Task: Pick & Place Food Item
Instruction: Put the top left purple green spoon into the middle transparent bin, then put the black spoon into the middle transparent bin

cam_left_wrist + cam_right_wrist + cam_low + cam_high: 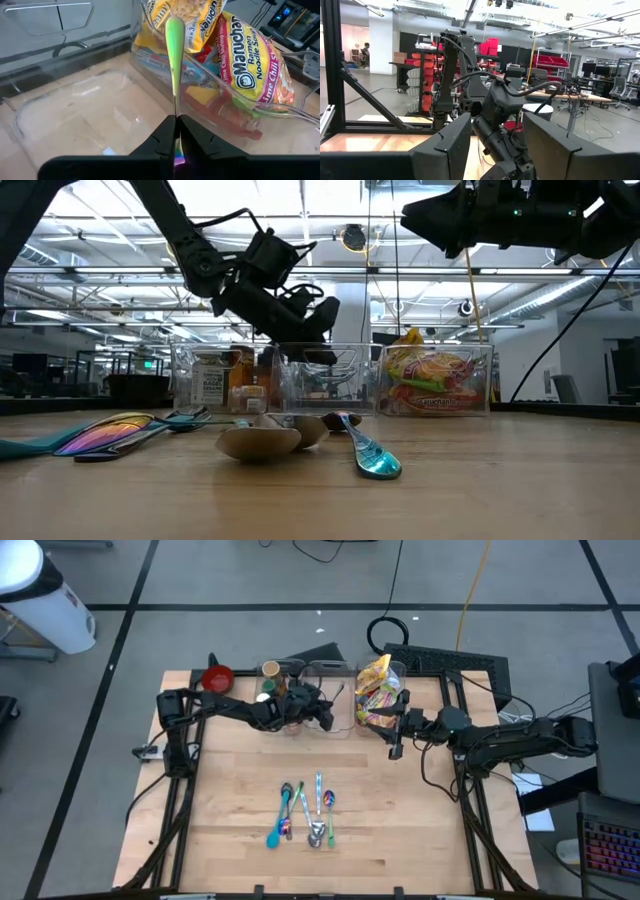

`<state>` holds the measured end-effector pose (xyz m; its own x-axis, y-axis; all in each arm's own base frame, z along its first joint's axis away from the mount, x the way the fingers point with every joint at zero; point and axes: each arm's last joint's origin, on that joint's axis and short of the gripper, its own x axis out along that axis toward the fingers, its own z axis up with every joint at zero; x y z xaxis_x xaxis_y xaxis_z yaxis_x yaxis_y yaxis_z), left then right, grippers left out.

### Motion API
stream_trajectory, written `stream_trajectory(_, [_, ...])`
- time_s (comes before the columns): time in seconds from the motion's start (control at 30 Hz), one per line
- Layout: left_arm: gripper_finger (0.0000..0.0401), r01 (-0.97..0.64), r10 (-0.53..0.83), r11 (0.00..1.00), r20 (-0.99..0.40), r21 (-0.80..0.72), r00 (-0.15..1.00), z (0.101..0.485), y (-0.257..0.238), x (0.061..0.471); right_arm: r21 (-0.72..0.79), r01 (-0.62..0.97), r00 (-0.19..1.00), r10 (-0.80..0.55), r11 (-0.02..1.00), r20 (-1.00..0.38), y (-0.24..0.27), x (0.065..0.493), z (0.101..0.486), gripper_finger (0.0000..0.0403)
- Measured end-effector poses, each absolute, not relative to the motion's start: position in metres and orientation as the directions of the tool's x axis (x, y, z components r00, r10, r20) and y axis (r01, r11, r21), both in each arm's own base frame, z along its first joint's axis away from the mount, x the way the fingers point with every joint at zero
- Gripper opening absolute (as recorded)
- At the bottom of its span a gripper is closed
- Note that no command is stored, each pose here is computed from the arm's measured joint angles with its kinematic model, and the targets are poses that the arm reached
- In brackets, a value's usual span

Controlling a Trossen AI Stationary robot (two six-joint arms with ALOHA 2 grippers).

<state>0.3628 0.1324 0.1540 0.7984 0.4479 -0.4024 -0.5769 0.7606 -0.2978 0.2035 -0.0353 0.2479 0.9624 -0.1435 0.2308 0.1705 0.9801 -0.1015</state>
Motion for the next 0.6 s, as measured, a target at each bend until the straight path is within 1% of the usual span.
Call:
stream_trajectory(0.13, [0.0039, -0.578, 0.448, 0.761, -0.408, -0.293, 0.796, 0.154, 0.132, 0.363, -0.102, 0.171, 0.962, -0.144, 0.980, 0.231, -0.035, 0.204, 0.248, 0.0171])
stream_trajectory(0.27, [0.0041, -0.613, 0.484, 0.736, -0.411, -0.288, 0.773, 0.153, 0.133, 0.362, -0.102, 0.171, 0.962, -0.144, 0.980, 0.231, -0.035, 0.203, 0.248, 0.0171])
stream_trajectory(0.33, [0.0041, -0.616, 0.487, 0.738, -0.415, -0.275, 0.769, 0.153, 0.133, 0.361, -0.102, 0.171, 0.962, -0.144, 0.980, 0.231, -0.035, 0.204, 0.248, 0.0171])
stream_trajectory(0.47, [0.0042, -0.579, 0.465, 0.779, -0.397, -0.241, 0.791, 0.160, 0.132, 0.361, -0.102, 0.171, 0.962, -0.144, 0.980, 0.231, -0.035, 0.203, 0.248, 0.0171])
stream_trajectory(0.6, [0.0052, -0.504, 0.406, 0.838, -0.379, -0.210, 0.832, 0.182, 0.127, 0.356, -0.101, 0.170, 0.964, -0.144, 0.980, 0.225, -0.035, 0.204, 0.247, 0.0171])
